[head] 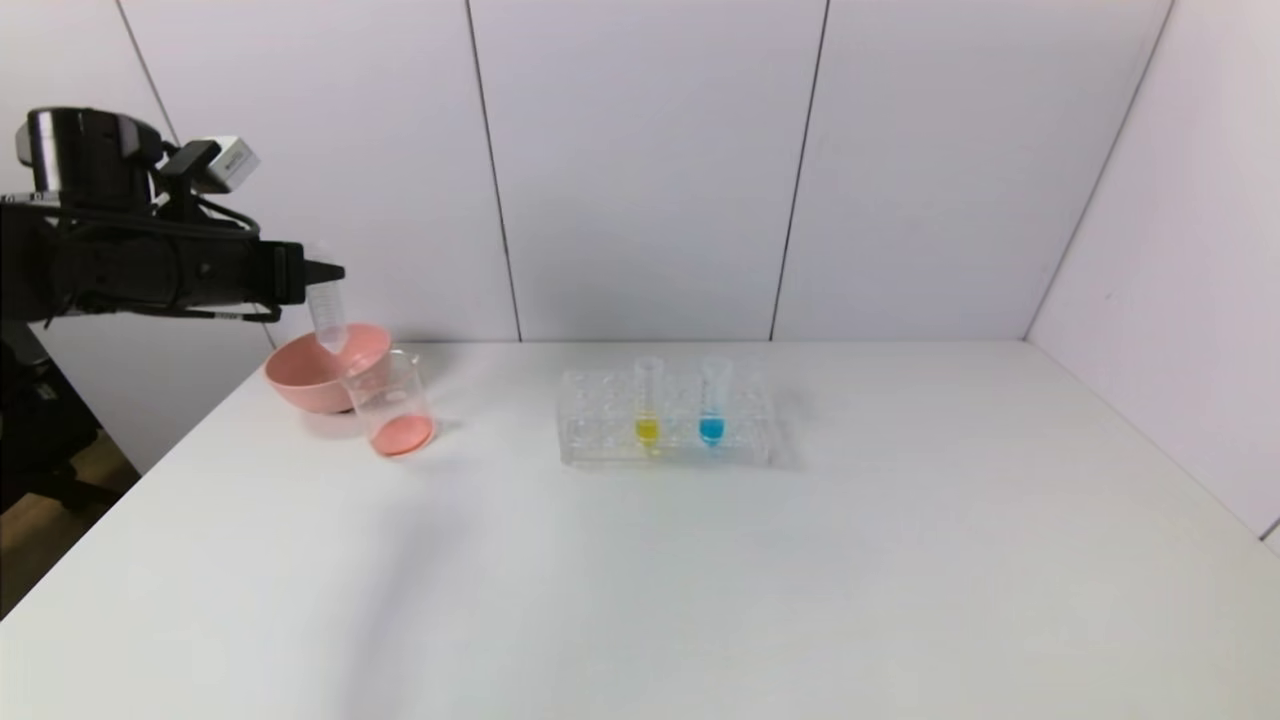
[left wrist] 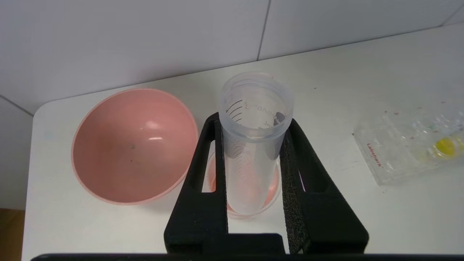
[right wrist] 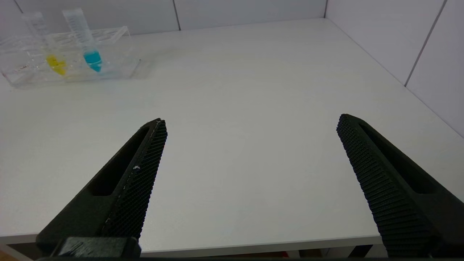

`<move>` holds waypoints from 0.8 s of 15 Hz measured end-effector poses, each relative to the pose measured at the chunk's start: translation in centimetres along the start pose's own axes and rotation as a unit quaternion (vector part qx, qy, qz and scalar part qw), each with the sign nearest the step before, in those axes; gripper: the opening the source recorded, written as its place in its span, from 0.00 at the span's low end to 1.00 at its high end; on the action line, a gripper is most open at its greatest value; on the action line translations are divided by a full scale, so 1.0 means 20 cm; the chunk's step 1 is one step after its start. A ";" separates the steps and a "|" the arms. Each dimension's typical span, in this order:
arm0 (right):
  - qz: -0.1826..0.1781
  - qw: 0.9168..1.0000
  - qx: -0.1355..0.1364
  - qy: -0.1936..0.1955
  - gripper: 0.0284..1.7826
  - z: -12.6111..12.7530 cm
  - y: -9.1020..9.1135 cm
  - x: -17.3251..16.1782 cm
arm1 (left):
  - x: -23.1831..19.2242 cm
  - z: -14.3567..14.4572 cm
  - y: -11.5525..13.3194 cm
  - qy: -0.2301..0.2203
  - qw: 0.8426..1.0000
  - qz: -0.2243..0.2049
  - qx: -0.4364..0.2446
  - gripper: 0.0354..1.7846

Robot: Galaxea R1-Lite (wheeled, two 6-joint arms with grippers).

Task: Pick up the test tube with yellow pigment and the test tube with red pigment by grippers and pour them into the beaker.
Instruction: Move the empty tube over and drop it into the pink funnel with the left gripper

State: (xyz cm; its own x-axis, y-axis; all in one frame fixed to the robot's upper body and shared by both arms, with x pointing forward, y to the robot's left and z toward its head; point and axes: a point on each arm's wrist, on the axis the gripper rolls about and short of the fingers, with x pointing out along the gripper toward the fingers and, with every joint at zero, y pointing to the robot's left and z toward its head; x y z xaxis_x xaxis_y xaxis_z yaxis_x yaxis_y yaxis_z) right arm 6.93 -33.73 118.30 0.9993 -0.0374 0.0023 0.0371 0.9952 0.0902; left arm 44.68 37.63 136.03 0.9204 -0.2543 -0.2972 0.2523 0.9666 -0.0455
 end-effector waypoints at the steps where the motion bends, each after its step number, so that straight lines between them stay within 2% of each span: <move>1: 0.000 1.000 0.000 0.000 0.96 0.00 0.00 0.00 | -0.02 -0.08 0.03 -0.019 1.000 0.015 -0.007 0.23; 3: 0.000 1.000 0.000 0.000 0.96 0.00 0.00 0.00 | -0.08 -0.22 0.06 -0.061 0.997 0.049 -0.016 0.23; 6: 0.000 1.000 0.000 0.000 0.96 0.00 0.00 0.00 | -0.20 -0.37 0.10 -0.133 0.987 0.093 -0.007 0.23; 9: 0.000 1.000 0.000 0.000 0.96 0.00 0.00 0.00 | -0.24 -0.41 0.13 -0.195 0.974 0.112 0.014 0.23; 12: 0.000 1.000 0.000 0.000 0.96 0.00 0.00 0.00 | -0.16 -0.41 0.18 -0.206 0.971 0.117 0.019 0.23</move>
State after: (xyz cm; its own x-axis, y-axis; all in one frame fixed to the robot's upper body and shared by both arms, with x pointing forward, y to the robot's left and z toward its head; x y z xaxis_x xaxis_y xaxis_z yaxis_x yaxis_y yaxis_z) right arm 6.93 -33.73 118.30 0.9993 -0.0368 0.0023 0.0364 0.9953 0.0898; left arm 40.24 42.23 129.07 0.9934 -0.0279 0.1114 0.0264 0.9995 0.0145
